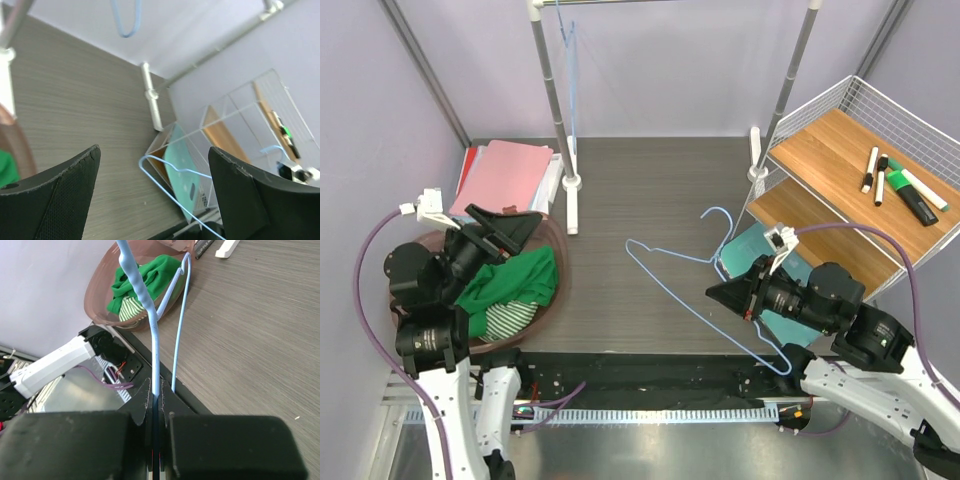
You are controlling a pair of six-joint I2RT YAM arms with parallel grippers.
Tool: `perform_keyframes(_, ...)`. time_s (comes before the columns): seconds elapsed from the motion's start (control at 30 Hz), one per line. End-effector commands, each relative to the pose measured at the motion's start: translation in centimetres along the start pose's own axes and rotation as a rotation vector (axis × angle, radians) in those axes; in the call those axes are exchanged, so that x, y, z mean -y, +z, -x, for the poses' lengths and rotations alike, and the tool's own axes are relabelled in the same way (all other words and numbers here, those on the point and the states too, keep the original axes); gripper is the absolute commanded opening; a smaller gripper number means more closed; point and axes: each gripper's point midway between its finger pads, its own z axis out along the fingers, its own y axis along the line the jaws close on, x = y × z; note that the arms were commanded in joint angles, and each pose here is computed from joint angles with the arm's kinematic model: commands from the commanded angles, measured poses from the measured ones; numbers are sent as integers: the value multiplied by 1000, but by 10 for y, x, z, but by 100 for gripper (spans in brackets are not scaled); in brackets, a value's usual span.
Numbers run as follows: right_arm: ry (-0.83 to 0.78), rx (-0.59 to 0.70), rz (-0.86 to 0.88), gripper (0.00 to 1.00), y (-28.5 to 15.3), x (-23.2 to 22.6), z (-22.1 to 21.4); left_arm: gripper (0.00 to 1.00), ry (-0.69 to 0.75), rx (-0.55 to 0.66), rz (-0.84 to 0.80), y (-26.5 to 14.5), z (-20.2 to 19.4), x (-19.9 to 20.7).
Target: Remove the tank top from the hanger
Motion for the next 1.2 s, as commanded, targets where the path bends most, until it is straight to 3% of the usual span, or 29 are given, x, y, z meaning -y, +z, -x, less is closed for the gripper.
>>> perform_keyframes(0.0,18,116,6,1,5,-10,32,88,48,-65,-187,-2,4,43)
perform_keyframes(0.17,45,167,-44,1,17,3,37,87,41,-154,-202,22,-4,40)
perform_keyframes(0.27,76,191,-67,1,25,10,38,87,91,-235,-252,35,-32,58)
perform_keyframes(0.3,83,200,-75,1,26,11,39,86,104,-321,-291,37,-56,69)
perform_keyframes(0.37,105,210,-110,1,32,19,40,85,155,-324,-273,42,-62,74)
perform_keyframes(0.4,111,213,-120,1,33,20,40,85,162,-382,-297,39,-78,83)
perform_keyframes(0.7,152,259,-215,1,40,37,47,82,321,-472,-428,6,-155,143)
perform_keyframes(0.77,159,275,-223,1,41,40,49,82,383,-433,-377,12,-165,150)
perform_keyframes(0.8,174,281,-226,1,41,40,49,82,417,-465,-430,-6,-181,166)
perform_keyframes(0.83,180,287,-229,1,42,42,49,83,490,-387,-354,3,-178,161)
perform_keyframes(0.9,199,300,-239,1,44,44,50,85,588,-392,-346,-7,-205,176)
perform_keyframes(0.97,211,302,-257,1,48,47,51,88,716,-333,-238,3,-220,174)
perform_keyframes(1.07,240,324,-288,1,50,52,54,94,797,-279,-187,-4,-221,190)
perform_keyframes(1.1,251,341,-309,1,49,56,57,94,846,-295,-170,-4,-238,189)
perform_keyframes(1.17,278,356,-325,1,50,58,59,95,818,-280,-138,-2,-239,197)
